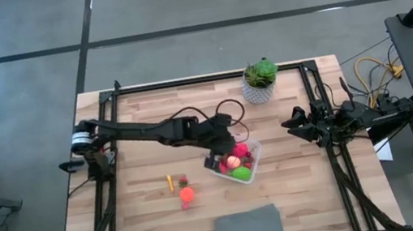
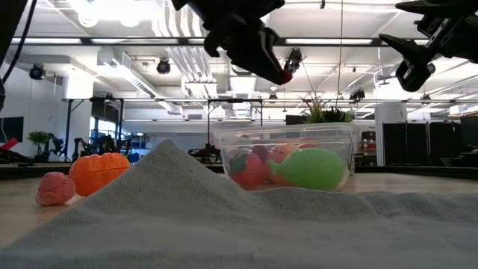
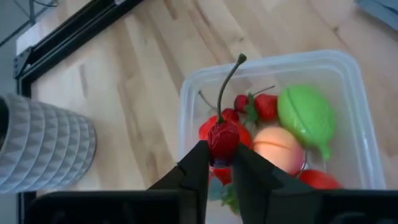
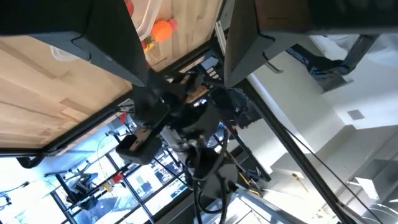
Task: Pick and placing Produce into tupperware
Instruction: Put the red cherry into the transparent container, then put the yellow corn into the transparent container
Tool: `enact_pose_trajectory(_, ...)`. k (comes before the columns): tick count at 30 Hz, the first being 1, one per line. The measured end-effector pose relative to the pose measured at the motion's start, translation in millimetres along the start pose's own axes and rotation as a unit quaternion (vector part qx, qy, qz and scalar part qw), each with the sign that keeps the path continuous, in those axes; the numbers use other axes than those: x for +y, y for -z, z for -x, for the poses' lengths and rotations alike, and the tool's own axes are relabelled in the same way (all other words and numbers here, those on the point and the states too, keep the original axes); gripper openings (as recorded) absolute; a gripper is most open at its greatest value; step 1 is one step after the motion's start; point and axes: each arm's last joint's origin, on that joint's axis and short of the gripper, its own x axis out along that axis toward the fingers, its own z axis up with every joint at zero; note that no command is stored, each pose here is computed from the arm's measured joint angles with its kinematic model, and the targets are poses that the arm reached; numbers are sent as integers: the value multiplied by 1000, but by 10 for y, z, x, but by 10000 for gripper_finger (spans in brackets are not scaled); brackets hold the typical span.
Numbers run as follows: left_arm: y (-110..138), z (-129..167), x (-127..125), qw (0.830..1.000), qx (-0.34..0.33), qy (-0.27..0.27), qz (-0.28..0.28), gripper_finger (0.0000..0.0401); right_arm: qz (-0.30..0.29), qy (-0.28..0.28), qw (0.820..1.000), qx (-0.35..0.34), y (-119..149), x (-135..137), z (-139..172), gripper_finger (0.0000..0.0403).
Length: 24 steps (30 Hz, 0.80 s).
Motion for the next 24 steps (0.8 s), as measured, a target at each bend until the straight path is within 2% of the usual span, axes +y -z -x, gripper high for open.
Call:
enact_pose_trajectory(3, -38, -66, -48, 1000, 5, 6, 2, 68, 0, 0, 1000, 0, 0, 0, 0, 206)
enact_pose_trajectory(7, -64, -116, -98, 999, 16, -8, 37, 120, 0, 0, 1000, 0, 0, 0, 0, 206)
enact_pose_trajectory(11, -47, -92, -68, 993, 53, -81, 64, 178, 0, 0, 1000, 0, 0, 0, 0, 206)
enact_pose_trajectory(15, 35, 76, -27, 977, 136, -160, 44, 218, 0, 0, 1000, 0, 0, 0, 0, 206)
enact_pose_trajectory(17, 123, 217, -50, 971, 189, -143, 28, 226, 0, 0, 1000, 0, 0, 0, 0, 206)
enact_pose_trajectory(19, 257, 356, -104, 961, 249, -101, 62, 227, 0, 0, 1000, 0, 0, 0, 0, 206)
enact_pose_trajectory(21, 386, 467, -153, 938, 297, -58, 168, 228, 0, 0, 1000, 0, 1, 0, 0, 206)
enact_pose_trajectory(22, 456, 503, -177, 916, 323, -35, 234, 228, 0, 0, 1000, 0, 1, 0, 0, 206)
enact_pose_trajectory(24, 583, 543, -226, 856, 370, 0, 361, 228, 0, 0, 1000, 1, 1, 0, -1, 206)
